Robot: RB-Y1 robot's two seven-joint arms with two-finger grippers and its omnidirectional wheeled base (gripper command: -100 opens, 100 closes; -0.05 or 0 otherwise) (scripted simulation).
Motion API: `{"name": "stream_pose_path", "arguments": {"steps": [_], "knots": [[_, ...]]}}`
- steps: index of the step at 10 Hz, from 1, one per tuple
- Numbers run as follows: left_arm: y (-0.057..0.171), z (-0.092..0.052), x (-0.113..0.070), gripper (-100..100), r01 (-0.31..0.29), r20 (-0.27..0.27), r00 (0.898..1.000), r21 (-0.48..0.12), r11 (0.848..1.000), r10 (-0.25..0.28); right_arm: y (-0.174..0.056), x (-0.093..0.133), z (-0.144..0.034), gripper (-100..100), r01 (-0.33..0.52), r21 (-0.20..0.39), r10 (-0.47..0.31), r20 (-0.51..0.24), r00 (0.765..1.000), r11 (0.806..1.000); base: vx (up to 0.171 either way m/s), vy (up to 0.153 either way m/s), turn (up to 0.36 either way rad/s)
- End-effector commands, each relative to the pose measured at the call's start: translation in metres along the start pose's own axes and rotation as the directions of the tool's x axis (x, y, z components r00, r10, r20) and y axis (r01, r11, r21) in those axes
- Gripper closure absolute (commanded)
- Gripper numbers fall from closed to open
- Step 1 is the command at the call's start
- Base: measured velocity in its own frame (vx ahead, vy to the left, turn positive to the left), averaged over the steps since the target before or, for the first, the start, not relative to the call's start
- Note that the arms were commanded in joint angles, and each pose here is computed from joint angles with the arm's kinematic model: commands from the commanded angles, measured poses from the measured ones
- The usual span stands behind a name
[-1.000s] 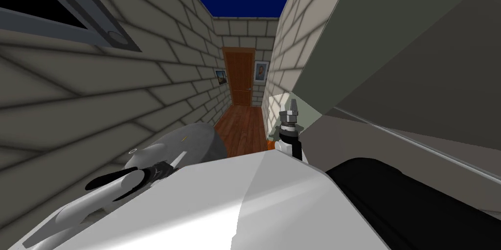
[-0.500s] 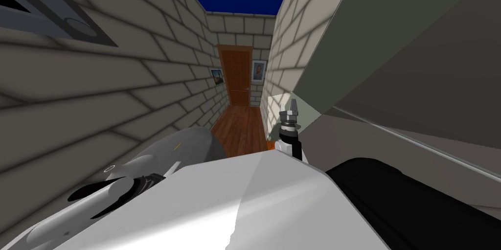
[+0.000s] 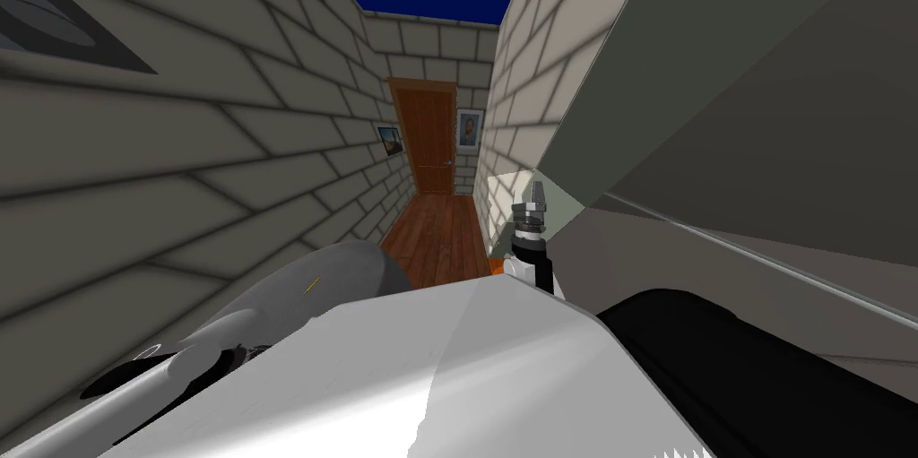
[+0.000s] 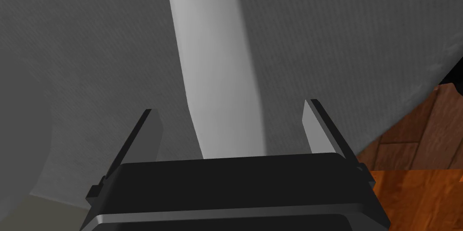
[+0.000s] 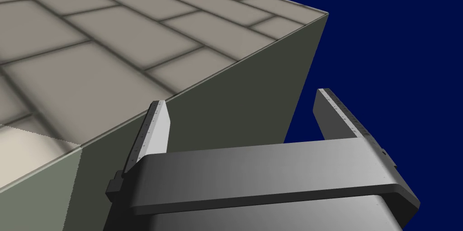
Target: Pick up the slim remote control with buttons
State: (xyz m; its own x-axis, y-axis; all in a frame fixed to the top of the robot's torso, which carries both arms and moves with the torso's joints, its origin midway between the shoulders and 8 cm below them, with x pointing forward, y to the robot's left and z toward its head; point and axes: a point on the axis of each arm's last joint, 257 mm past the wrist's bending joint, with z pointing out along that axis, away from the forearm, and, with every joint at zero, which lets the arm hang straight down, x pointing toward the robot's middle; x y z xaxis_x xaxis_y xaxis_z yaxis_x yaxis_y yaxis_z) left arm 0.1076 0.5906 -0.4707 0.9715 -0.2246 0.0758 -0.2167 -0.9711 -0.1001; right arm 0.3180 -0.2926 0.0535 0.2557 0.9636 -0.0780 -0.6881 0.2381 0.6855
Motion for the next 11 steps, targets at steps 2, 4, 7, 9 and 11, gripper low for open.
{"name": "stream_pose_path", "arguments": {"steps": [2,4,7,9,11], "knots": [[0.012,0.003,-0.026,-100,0.075,0.056,0.996,-0.057,0.996,-0.072,0.0,0.0,0.0,0,0.0,0.0,0.0,0.0,1.0,1.0,0.034,0.049,-0.094],[0.027,0.009,-0.044,-100,0.12,0.095,0.989,-0.098,0.988,-0.111,0.0,0.0,0.0,0,0.0,0.0,0.0,0.0,1.0,1.0,0.034,0.069,-0.053],[0.03,0.02,-0.038,-100,0.107,0.081,0.992,-0.085,0.991,-0.1,0.0,0.0,0.0,0,0.0,0.0,0.0,0.0,1.0,1.0,0.004,0.024,-0.003],[0.037,0.032,-0.039,-100,0.105,0.079,0.992,-0.085,0.991,-0.099,0.0,0.0,0.0,0,0.0,0.0,0.0,0.0,1.0,1.0,0.004,0.031,0.004],[0.033,0.029,-0.04,100,0.106,0.08,0.992,-0.085,0.991,-0.1,0.0,0.0,0.0,0,0.0,0.0,0.0,0.0,1.0,1.0,0.001,0.006,-0.001]]}}
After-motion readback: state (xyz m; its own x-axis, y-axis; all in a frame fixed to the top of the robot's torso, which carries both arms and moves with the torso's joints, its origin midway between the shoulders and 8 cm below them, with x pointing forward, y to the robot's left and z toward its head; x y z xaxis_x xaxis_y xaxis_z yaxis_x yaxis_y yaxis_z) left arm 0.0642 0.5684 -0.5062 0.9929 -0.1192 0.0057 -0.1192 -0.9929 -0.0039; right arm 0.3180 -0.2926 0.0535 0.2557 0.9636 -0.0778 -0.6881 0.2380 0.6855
